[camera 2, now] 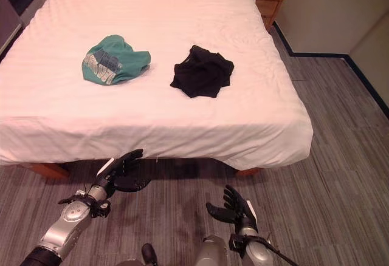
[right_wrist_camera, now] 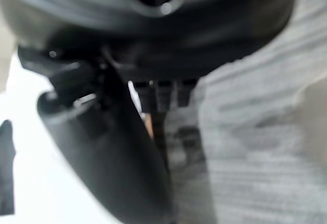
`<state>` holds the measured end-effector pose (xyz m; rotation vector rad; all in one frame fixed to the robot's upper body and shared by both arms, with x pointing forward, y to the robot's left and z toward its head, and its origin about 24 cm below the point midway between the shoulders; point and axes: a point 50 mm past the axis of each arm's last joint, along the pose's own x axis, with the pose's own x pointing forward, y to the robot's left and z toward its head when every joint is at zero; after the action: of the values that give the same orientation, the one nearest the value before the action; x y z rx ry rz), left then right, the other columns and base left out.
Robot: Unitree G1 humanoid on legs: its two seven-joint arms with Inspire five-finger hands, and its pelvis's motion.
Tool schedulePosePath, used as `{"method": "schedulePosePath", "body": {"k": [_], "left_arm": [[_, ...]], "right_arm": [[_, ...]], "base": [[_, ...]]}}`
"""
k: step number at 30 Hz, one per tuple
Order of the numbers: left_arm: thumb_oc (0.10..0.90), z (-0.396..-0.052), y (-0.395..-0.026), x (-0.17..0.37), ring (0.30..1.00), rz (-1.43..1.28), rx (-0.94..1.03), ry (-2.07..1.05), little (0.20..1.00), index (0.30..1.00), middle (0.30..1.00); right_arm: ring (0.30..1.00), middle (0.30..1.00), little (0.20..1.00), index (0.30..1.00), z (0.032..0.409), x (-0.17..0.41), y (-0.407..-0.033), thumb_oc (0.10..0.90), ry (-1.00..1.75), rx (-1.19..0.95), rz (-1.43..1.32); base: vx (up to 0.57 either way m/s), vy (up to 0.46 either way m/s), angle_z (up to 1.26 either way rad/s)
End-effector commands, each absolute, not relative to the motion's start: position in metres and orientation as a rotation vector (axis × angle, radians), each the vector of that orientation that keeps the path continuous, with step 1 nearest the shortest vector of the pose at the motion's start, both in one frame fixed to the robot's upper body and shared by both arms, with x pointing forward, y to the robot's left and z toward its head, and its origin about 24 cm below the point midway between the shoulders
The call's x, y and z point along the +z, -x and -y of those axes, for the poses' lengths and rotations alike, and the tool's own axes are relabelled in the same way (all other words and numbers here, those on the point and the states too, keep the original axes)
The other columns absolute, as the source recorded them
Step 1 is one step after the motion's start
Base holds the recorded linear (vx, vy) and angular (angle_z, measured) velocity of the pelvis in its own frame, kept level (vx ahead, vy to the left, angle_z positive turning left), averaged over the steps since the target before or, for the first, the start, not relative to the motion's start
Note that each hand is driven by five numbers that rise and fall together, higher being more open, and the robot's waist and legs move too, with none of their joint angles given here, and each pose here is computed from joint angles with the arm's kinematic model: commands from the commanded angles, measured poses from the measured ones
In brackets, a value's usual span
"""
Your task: Pick up bed clothes into laundry basket.
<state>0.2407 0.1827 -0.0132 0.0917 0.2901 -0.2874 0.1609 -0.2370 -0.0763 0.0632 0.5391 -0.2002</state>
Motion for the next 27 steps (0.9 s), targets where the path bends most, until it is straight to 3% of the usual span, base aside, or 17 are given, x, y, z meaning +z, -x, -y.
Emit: {"method": "schedulePosePath", "body": {"k": [1, 12, 15, 17, 21, 27], "left_arm": [[0.800, -0.171, -0.258, 0.019, 0.900, -0.093, -0.336, -0.101, 0.900, 0.900, 0.900], [0.800, -0.186, -0.240, 0.002, 0.900, -0.176, -0.306, 0.103, 0.900, 0.900, 0.900], [0.800, -0.195, -0.232, -0.001, 0.900, -0.197, -0.304, 0.104, 0.900, 0.900, 0.900], [0.800, -0.213, -0.205, -0.012, 0.900, -0.282, -0.313, 0.169, 0.900, 0.900, 0.900], [0.800, -0.236, -0.171, -0.027, 0.900, -0.420, -0.324, 0.176, 0.900, 0.900, 0.900], [0.800, -0.224, -0.168, -0.027, 0.900, -0.441, -0.408, 0.201, 0.900, 0.900, 0.900]], "right_arm": [[0.900, 0.900, 0.900, 0.900, 0.254, -0.042, -0.188, 0.800, -0.003, -0.238, -0.336], [0.900, 0.900, 0.900, 0.900, 0.356, 0.037, -0.187, 0.800, 0.307, -0.677, -0.075], [0.900, 0.900, 0.900, 0.900, 0.378, 0.070, -0.186, 0.800, 0.427, -0.724, 0.008], [0.900, 0.900, 0.900, 0.900, 0.404, 0.131, -0.179, 0.800, 0.585, -0.794, 0.169], [0.900, 0.900, 0.900, 0.900, 0.425, 0.209, -0.183, 0.800, 0.736, -0.788, 0.337], [0.900, 0.900, 0.900, 0.900, 0.430, 0.257, -0.210, 0.800, 0.777, -0.709, 0.389]], "base": [[0.09, -0.101, 0.29], [0.11, -0.064, 0.12], [0.01, 0.007, 0.05], [0.00, 0.016, 0.04], [-0.01, 0.006, 0.00], [0.00, -0.004, -0.02]]}}
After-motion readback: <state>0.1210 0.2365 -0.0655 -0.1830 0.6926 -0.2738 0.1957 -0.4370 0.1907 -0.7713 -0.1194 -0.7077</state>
